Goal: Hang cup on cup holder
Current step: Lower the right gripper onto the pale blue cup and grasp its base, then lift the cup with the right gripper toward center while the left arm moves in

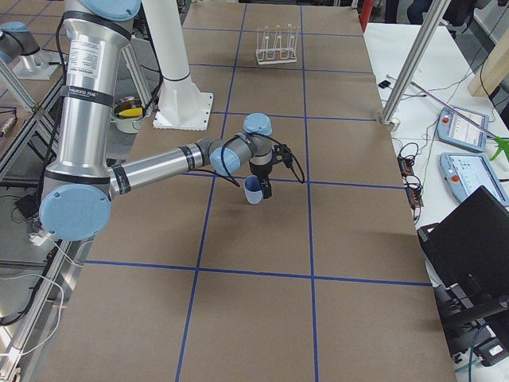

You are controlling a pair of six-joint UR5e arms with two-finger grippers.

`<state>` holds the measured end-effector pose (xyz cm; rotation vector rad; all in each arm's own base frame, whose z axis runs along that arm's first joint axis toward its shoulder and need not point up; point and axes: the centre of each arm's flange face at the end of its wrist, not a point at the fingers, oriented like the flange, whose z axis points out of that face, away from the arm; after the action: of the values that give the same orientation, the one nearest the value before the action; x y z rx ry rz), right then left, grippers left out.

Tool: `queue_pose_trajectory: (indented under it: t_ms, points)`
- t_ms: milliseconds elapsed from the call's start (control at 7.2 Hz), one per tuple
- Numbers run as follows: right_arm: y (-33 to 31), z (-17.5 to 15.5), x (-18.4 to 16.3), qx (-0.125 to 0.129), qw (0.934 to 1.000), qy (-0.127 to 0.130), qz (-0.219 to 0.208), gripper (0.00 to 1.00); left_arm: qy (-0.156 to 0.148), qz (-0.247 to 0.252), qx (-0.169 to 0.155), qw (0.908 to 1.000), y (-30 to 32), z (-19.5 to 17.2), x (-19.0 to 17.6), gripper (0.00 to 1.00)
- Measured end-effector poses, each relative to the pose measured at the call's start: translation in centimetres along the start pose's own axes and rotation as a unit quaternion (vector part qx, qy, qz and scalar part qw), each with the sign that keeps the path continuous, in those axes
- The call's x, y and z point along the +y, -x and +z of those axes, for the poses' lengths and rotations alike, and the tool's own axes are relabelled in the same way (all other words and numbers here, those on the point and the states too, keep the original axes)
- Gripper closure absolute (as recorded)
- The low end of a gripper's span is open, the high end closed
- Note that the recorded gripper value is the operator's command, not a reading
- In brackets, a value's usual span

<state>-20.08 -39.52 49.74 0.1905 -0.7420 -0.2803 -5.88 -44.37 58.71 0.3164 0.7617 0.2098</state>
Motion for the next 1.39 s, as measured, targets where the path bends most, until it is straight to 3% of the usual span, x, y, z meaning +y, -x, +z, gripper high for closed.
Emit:
queue_pose_trajectory:
  t_ms: [139, 694, 972, 1389]
  points:
    - [0.4, 0.6, 0.5, -0.001, 0.9999, 0.009, -0.007, 1.0, -0.002, 0.002, 0.0, 1.0, 0.0, 0.0, -0.1, 0.02]
    - [1.2, 1.1, 1.1, -0.005, 0.9995, 0.018, -0.025, 1.0, -0.009, 0.009, -0.001, 0.9999, -0.1, -0.2, -0.1, 0.02]
    - [1.0, -1.3, -0.4, -0.02, 0.9996, -0.006, -0.017, 1.0, -0.01, 0.008, -0.001, 0.9999, -0.1, -0.2, -0.1, 0.02]
    - [3.5, -5.2, -6.7, -0.047, 0.9963, -0.071, 0.008, 1.0, -0.028, 0.027, -0.002, 0.9992, -1.1, -1.2, -1.1, 0.02]
